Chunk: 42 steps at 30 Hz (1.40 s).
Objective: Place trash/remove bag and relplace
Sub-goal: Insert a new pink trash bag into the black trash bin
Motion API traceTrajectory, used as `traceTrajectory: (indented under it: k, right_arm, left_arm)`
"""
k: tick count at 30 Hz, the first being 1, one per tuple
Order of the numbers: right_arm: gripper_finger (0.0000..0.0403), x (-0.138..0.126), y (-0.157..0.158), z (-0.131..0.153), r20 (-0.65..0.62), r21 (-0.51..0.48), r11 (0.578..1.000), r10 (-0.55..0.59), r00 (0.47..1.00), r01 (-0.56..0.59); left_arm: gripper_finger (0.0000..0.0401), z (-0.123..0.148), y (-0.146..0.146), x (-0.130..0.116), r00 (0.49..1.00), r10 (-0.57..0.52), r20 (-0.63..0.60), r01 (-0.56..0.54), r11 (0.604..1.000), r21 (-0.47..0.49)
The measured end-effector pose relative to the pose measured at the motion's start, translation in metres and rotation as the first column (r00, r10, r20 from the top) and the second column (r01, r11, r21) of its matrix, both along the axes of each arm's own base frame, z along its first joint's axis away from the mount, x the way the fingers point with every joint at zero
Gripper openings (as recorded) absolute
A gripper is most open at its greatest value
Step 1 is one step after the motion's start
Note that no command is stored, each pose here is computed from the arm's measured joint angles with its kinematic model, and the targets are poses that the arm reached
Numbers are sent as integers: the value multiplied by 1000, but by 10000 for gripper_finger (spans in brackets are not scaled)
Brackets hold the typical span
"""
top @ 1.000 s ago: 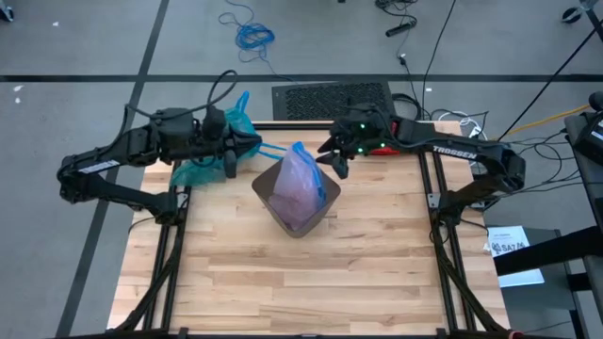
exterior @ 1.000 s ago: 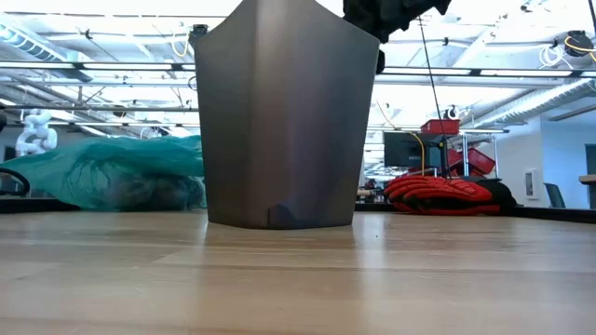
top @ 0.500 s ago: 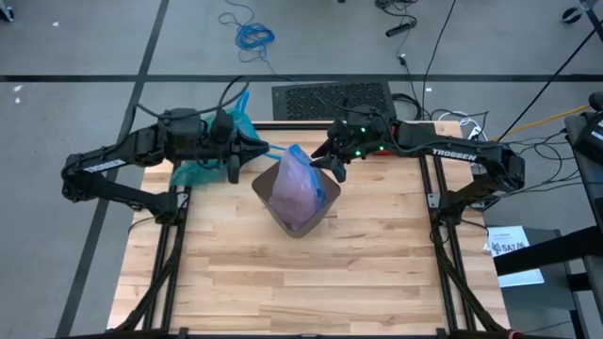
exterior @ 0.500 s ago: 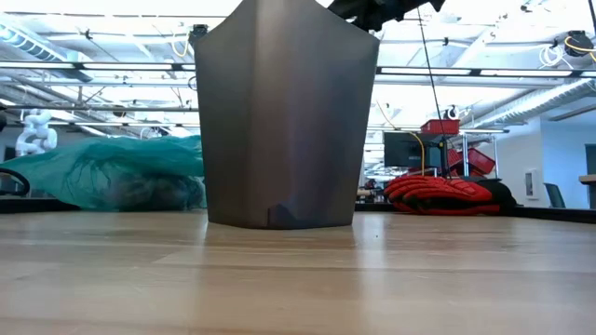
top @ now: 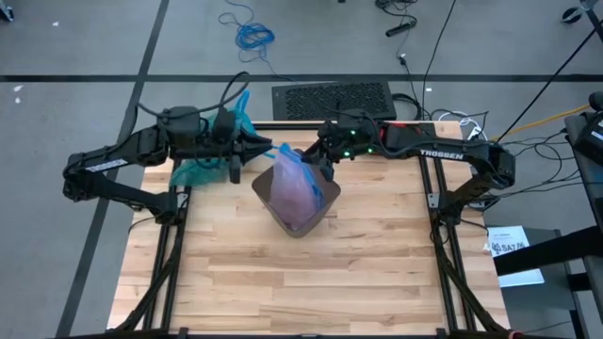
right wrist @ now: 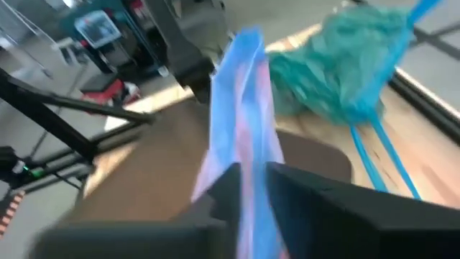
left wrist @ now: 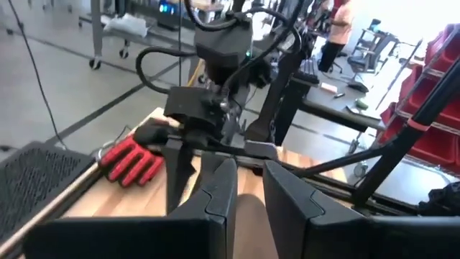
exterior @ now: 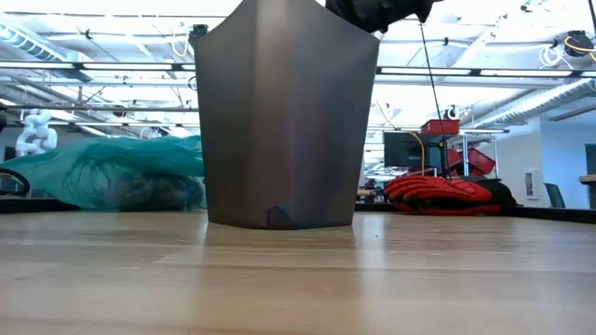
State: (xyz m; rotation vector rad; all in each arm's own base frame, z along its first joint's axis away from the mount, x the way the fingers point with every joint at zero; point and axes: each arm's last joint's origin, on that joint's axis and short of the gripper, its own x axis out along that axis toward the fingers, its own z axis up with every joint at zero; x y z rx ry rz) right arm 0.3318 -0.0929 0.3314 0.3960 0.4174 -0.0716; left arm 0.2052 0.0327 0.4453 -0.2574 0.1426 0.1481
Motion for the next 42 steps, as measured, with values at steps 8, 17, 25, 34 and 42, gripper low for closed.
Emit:
traceTrajectory:
  k: [8,17,25,34,42]
  right_arm:
    - [2,-2,-1,29,113,-33,997,-65,991,69]
    - [25,-12,3,32,-58,-79,997,-28,998,24]
    - [136,-16,10,23,-160,-69,997,29,987,-40]
    - [177,4,4,-1,-213,-64,997,31,977,-46]
    - [62,22,10,0,-98,-107,992,61,993,-71]
  left_arm:
    - [66,-2,2,15,999,-37,24,36,999,23]
    - [66,-4,2,20,998,-60,11,60,998,14]
    - [66,-2,1,19,998,-62,15,61,998,14]
    - [66,-2,1,19,998,-62,15,61,998,15]
    - [66,-2,1,19,998,-61,16,61,998,15]
